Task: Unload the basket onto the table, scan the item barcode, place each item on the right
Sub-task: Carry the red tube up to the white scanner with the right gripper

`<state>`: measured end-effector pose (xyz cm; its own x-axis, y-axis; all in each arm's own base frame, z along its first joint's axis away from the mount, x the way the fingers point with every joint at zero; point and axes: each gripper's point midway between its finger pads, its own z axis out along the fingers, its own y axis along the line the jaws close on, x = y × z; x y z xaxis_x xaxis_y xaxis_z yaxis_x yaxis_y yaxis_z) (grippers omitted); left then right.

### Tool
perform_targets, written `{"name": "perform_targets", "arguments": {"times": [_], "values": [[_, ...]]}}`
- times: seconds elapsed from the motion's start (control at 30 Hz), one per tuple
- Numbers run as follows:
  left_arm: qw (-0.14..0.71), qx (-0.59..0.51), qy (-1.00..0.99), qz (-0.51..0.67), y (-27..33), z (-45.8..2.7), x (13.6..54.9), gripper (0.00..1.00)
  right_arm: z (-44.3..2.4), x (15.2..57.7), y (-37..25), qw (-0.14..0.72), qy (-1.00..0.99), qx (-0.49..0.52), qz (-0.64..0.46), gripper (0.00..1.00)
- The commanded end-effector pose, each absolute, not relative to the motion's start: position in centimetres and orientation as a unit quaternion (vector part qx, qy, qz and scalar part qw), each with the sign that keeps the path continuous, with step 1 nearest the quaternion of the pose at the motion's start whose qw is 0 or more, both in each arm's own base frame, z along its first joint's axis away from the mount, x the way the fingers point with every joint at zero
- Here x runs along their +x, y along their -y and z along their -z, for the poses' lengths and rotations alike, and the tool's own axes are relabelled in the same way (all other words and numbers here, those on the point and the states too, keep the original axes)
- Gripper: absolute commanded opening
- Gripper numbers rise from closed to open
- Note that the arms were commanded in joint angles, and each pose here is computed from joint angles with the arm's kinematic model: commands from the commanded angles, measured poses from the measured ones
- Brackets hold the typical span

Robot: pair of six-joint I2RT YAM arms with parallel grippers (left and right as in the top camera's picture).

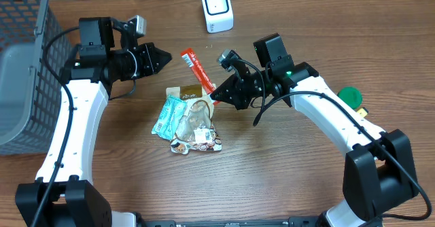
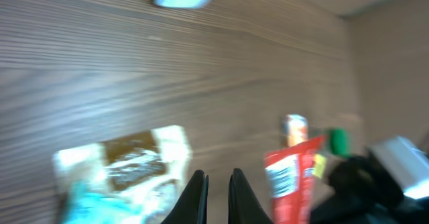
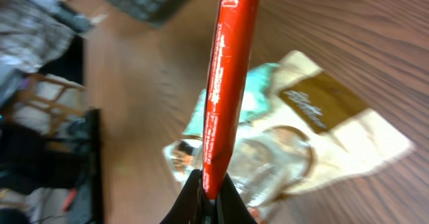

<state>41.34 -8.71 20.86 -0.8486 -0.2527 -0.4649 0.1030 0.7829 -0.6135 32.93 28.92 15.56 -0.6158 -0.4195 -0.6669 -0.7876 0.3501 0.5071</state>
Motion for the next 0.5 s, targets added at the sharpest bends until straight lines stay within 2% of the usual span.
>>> {"name": "perform_targets", "arguments": {"times": [0.0, 0.13, 0.2, 0.23, 0.33, 0.4, 0.43, 0.47], "values": [[0.295, -0.081, -0.926, 0.221, 5.1, -19.2, 42.5, 0.05, -15.3, 34.7, -27.6, 0.246, -0.824, -0.364, -0.357, 0.03], [0.309, -0.113, -0.934, 0.136, 2.1, -18.5, 43.0, 0.16, -15.6, 36.7, -26.4, 0.268, -0.845, -0.353, -0.299, 0.03], [0.316, -0.128, -0.936, 0.091, 0.4, -18.3, 43.1, 0.26, -16.6, 38.2, -25.8, 0.288, -0.853, -0.346, -0.262, 0.03], [0.319, -0.136, -0.935, 0.07, -0.4, -18.2, 43.1, 0.37, -17.2, 38.9, -25.4, 0.298, -0.857, -0.342, -0.244, 0.03], [0.325, -0.152, -0.933, 0.021, -2.1, -18.2, 43.0, 0.54, -20.1, 41.0, -24.1, 0.332, -0.863, -0.335, -0.183, 0.03], [0.327, -0.158, -0.932, 0.004, -2.8, -18.2, 43.0, 0.75, -22.3, 42.3, -23.3, 0.359, -0.858, -0.338, -0.144, 0.03], [0.327, -0.159, -0.932, 0.001, -2.9, -18.2, 43.0, 1.0, -23.4, 43.1, -22.7, 0.374, -0.856, -0.337, -0.118, 0.03], [0.327, -0.159, -0.932, 0.001, -2.9, -18.2, 43.0, 1.0, -24.3, 43.9, -22.1, 0.389, -0.854, -0.335, -0.09, 0.03]]}}
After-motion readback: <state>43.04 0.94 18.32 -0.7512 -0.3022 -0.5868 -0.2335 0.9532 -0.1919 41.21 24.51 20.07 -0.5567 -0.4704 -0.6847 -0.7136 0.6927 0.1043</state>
